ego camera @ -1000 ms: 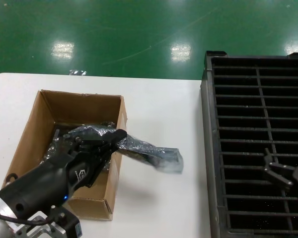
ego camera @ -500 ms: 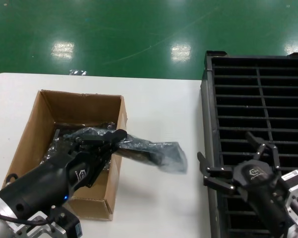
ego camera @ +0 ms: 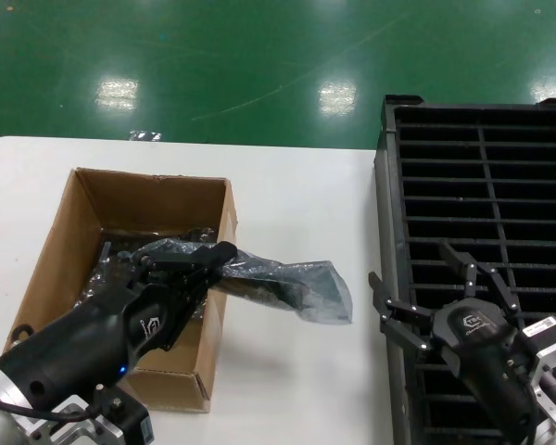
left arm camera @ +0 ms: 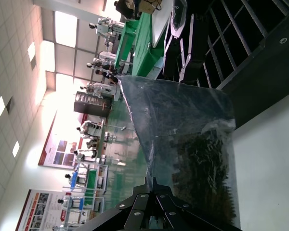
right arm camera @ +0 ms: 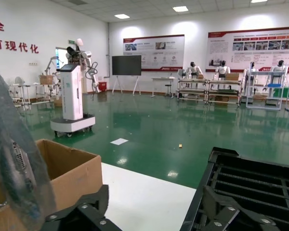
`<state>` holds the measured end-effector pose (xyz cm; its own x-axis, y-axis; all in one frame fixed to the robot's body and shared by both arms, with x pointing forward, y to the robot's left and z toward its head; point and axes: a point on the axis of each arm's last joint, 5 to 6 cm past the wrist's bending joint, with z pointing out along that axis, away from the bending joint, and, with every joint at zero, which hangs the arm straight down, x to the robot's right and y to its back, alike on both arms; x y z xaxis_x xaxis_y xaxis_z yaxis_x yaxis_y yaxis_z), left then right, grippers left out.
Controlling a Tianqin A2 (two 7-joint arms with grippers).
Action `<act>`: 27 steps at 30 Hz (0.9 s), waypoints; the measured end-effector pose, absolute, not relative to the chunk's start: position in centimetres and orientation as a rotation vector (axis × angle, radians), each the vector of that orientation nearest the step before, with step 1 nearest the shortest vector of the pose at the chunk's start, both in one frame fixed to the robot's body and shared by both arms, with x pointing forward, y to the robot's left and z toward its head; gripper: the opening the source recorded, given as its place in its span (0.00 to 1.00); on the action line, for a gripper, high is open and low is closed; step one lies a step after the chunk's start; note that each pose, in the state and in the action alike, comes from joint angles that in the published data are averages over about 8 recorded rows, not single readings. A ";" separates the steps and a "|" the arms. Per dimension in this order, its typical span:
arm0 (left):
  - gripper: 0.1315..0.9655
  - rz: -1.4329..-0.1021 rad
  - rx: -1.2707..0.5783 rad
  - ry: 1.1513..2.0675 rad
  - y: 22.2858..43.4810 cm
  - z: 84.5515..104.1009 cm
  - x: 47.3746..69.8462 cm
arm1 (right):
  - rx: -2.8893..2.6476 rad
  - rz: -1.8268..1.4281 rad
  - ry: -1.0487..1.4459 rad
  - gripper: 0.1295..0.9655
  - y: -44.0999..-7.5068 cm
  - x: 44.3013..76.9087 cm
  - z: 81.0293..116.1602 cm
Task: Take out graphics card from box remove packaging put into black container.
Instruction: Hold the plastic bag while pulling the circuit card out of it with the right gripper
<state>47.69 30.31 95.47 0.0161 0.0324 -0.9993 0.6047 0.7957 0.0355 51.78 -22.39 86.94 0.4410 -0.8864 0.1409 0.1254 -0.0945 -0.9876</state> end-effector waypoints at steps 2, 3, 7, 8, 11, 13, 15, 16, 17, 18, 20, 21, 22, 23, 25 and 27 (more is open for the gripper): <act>0.01 -0.480 0.537 1.505 30.3 95.5 47.7 | -1.407 -0.990 0.732 0.68 -22.3 51.8 86.9; 0.01 -0.480 0.537 1.505 30.3 95.5 47.7 | -1.409 -0.992 0.734 0.65 -22.3 51.8 86.9; 0.01 -0.480 0.537 1.505 30.3 95.5 47.7 | -1.417 -1.000 0.741 0.53 -22.2 51.9 86.8; 0.01 -0.480 0.537 1.505 30.3 95.5 47.7 | -1.421 -1.001 0.741 0.53 -22.2 51.9 86.8; 0.01 -0.480 0.537 1.505 30.3 95.5 47.7 | -1.440 -0.994 0.731 0.53 -22.5 51.9 86.9; 0.01 -0.480 0.537 1.505 30.3 95.5 47.7 | -1.458 -0.986 0.716 0.47 -22.9 51.9 87.1; 0.01 -0.480 0.537 1.505 30.3 95.5 47.7 | -1.478 -0.976 0.695 0.41 -23.3 52.0 87.3; 0.01 -0.480 0.537 1.505 30.3 95.5 47.7 | -1.490 -0.971 0.683 0.37 -23.5 52.0 87.5; 0.01 -0.480 0.537 1.505 30.3 95.5 47.7 | -1.501 -0.966 0.670 0.34 -23.8 52.0 87.6; 0.01 -0.480 0.537 1.505 30.3 95.5 47.7 | -1.512 -0.960 0.657 0.31 -24.0 52.0 87.7; 0.01 -0.480 0.537 1.505 30.3 95.5 47.7 | -1.534 -0.947 0.629 0.28 -24.4 52.0 87.8; 0.01 -0.480 0.537 1.505 30.3 95.5 47.7 | -1.545 -0.939 0.614 0.26 -24.6 52.0 87.9; 0.01 -0.480 0.537 1.505 30.3 95.5 47.7 | -1.555 -0.932 0.599 0.24 -24.8 52.0 87.9; 0.01 -0.480 0.537 1.505 30.3 95.5 47.7 | -1.565 -0.924 0.584 0.22 -24.9 52.1 87.9; 0.01 -0.480 0.537 1.505 30.3 95.5 47.7 | -1.580 -0.908 0.554 0.17 -25.2 52.1 87.9; 0.01 -0.480 0.537 1.505 30.3 95.5 47.7 | -1.593 -0.893 0.523 0.13 -25.4 52.1 88.0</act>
